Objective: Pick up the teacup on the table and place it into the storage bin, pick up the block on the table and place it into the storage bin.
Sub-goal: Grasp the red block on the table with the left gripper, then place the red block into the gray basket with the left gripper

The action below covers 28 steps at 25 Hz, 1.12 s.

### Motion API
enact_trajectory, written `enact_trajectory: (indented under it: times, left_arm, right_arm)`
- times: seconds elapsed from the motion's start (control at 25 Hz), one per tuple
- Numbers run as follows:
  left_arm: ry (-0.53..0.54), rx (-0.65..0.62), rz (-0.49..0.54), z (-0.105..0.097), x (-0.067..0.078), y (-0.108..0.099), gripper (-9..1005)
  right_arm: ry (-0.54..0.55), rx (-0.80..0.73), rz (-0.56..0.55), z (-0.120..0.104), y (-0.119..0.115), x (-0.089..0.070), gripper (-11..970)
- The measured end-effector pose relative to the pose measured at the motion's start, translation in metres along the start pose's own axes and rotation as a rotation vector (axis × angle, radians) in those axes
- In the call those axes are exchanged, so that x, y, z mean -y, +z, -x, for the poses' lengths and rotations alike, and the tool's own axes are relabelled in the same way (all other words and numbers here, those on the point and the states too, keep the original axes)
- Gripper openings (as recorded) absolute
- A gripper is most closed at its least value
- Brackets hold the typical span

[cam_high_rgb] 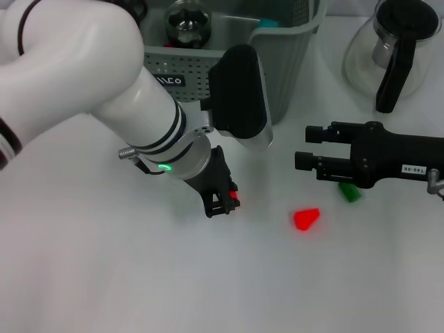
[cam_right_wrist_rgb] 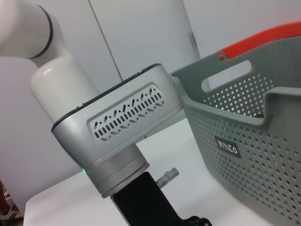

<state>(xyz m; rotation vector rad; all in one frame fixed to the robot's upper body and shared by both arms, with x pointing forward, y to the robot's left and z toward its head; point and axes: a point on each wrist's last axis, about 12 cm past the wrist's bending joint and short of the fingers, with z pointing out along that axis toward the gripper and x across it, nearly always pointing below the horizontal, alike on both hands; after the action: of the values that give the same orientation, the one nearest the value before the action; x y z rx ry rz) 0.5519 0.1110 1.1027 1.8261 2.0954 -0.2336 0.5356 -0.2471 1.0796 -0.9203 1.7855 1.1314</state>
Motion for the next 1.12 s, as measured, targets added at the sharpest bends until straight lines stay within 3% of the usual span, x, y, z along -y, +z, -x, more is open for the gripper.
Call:
enact_trajectory:
  times: [0.28, 0.4, 0.68, 0.88, 1.12]
  left_arm:
    - [-0.007, -0.017, -0.013, 0.000, -0.002, 0.002, 183]
    - [-0.023, -0.017, -0.023, -0.001, -0.003, -0.004, 193]
    - [-0.155, 0.089, -0.104, -0.015, -0.016, -0.044, 216]
    - [-0.361, 0.283, -0.194, -0.056, -0.035, -0.073, 232]
    - [-0.529, 0.674, -0.338, -0.107, -0.043, -0.113, 252]
  right_arm:
    - [0.002, 0.000, -0.002, -0.001, -0.001, 0.000, 675]
    - [0.002, -0.001, -0.002, -0.001, -0.001, 0.000, 675]
    - [-0.001, -0.001, 0.000, 0.001, 0.000, 0.000, 675]
    - [-0.004, 0.000, 0.003, 0.002, 0.001, 0.000, 675]
    - [-0.004, 0.000, 0.004, 0.002, 0.002, 0.001, 675]
